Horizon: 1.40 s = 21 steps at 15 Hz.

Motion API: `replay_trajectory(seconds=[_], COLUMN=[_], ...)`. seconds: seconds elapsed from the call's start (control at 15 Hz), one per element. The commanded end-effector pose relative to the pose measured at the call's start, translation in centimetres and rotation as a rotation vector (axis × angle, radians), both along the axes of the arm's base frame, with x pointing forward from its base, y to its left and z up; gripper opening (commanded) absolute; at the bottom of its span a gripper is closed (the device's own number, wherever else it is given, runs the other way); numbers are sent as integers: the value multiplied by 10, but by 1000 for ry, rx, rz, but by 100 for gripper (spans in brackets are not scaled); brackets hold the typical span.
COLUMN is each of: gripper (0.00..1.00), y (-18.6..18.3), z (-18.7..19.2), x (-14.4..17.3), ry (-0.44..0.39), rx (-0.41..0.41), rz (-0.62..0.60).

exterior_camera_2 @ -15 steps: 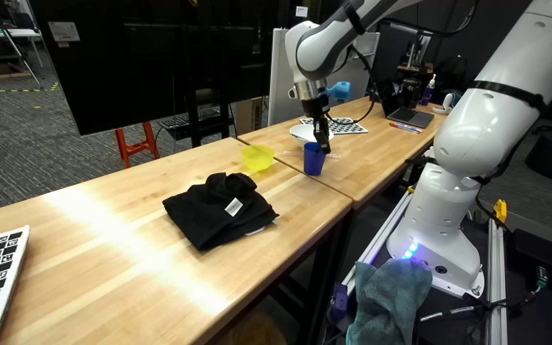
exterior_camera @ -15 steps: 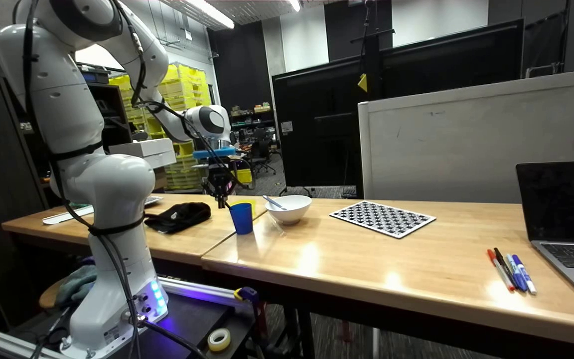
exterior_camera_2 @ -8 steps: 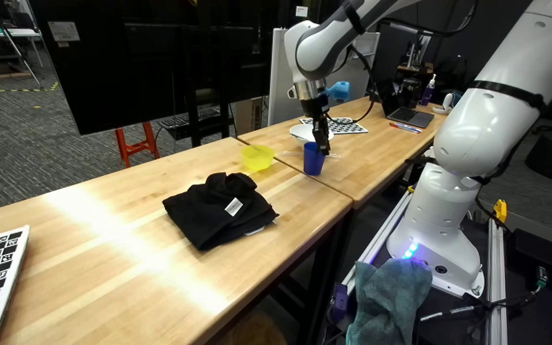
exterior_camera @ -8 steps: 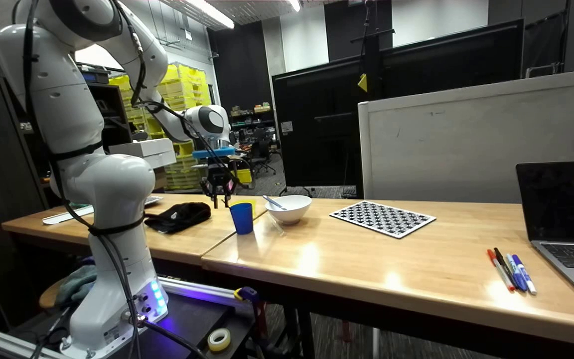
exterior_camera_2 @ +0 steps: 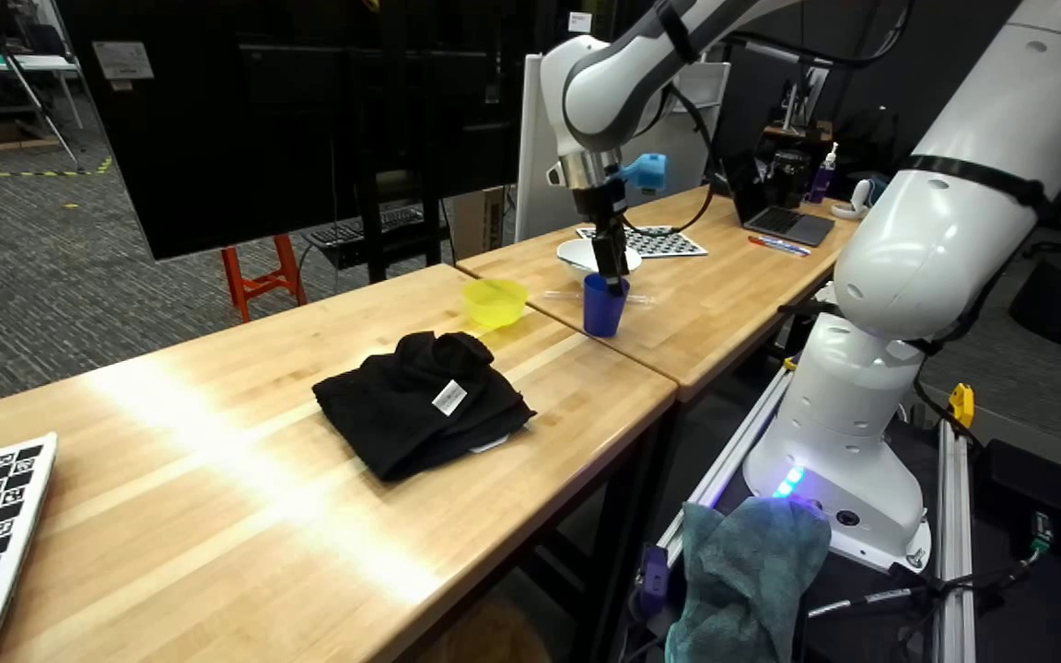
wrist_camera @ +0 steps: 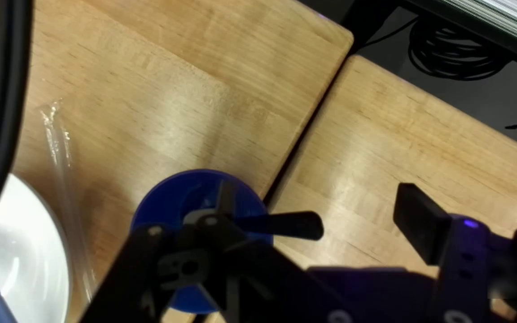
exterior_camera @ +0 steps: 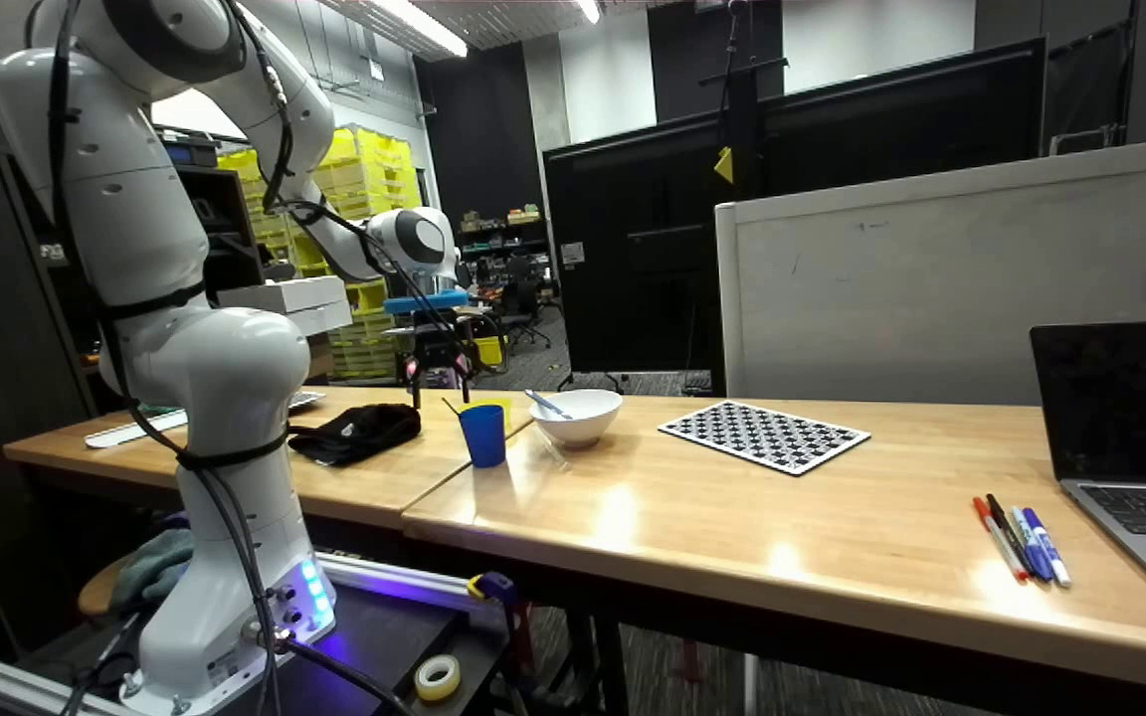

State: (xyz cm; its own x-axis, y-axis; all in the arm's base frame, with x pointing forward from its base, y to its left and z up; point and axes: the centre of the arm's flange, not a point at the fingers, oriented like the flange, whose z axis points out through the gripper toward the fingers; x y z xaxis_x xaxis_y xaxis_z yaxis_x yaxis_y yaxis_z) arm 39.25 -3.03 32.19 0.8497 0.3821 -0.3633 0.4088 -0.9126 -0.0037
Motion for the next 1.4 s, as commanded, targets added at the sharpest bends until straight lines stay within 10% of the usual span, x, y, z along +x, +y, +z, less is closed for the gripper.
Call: replay_trajectory(seconds=[0.0, 0.87, 1.33], gripper=[100, 0, 1], y=[4, 4, 2], z=[2, -2, 3], x=[9, 15, 17], ry=[4, 5, -9], rx=[-12, -8, -11], rz=[15, 21, 16])
